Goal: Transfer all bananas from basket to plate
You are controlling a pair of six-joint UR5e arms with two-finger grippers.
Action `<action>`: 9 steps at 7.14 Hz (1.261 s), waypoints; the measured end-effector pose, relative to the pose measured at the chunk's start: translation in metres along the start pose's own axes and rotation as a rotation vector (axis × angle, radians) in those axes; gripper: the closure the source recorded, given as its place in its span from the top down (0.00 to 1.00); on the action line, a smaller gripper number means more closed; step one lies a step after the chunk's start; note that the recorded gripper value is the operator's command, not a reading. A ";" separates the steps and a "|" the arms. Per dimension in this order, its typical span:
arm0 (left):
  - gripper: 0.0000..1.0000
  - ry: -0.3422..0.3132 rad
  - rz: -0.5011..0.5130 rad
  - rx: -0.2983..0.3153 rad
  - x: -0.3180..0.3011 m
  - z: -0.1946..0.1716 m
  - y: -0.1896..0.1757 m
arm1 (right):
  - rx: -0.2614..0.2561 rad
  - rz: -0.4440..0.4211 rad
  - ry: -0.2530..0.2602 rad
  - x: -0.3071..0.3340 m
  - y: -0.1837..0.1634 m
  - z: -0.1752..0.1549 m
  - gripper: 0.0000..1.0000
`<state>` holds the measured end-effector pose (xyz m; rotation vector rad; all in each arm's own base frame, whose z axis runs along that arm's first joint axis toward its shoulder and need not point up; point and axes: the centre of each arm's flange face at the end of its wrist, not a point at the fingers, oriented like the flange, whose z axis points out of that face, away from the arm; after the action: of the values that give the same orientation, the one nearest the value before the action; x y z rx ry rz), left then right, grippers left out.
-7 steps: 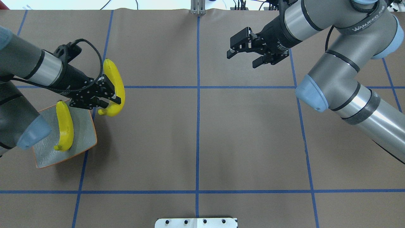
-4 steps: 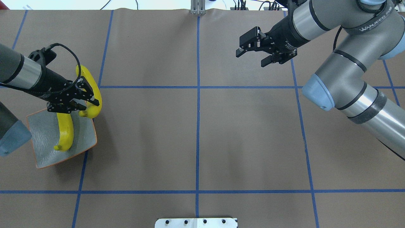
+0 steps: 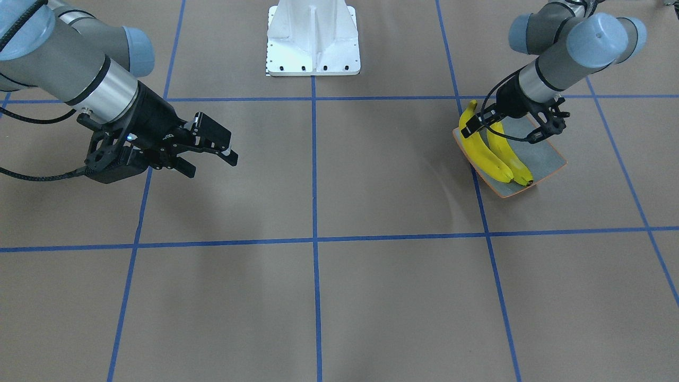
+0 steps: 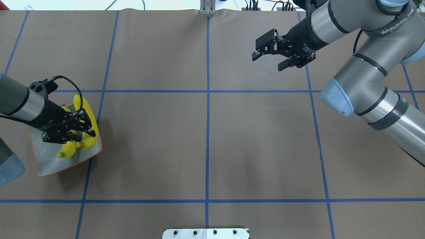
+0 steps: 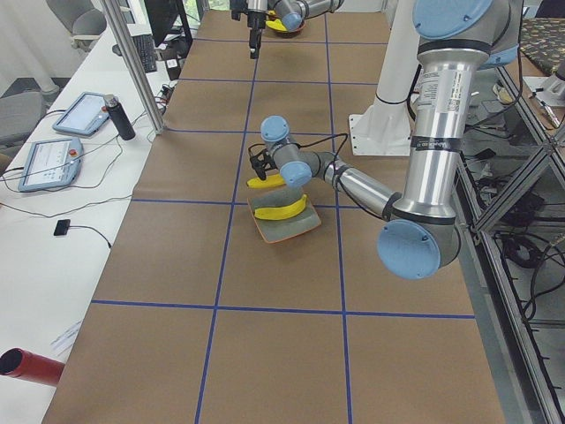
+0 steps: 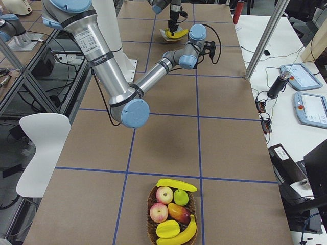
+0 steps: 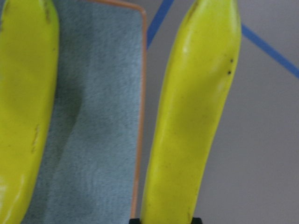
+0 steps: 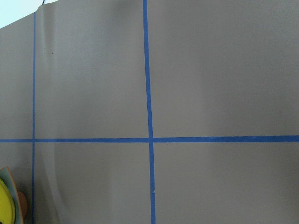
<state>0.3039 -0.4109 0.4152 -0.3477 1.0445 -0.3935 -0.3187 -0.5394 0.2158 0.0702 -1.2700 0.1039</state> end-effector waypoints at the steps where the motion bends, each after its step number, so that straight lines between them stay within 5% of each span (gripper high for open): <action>1: 0.30 -0.017 0.017 -0.001 -0.015 0.000 0.001 | -0.001 0.002 0.002 0.002 0.000 0.000 0.99; 2: 0.99 -0.028 0.023 0.000 -0.024 0.001 0.000 | -0.001 0.003 0.004 0.004 0.000 0.001 0.99; 6: 1.00 -0.031 0.044 0.082 -0.032 -0.005 -0.003 | 0.022 0.007 0.023 0.022 -0.014 -0.010 0.99; 9: 1.00 -0.026 0.148 0.144 -0.029 -0.042 -0.022 | 0.063 -0.116 0.153 0.121 -0.049 -0.054 0.99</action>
<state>0.2505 -0.4201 0.4281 -0.1450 1.0031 -0.3277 -0.2260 -0.5771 0.3158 0.1869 -1.1073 0.0484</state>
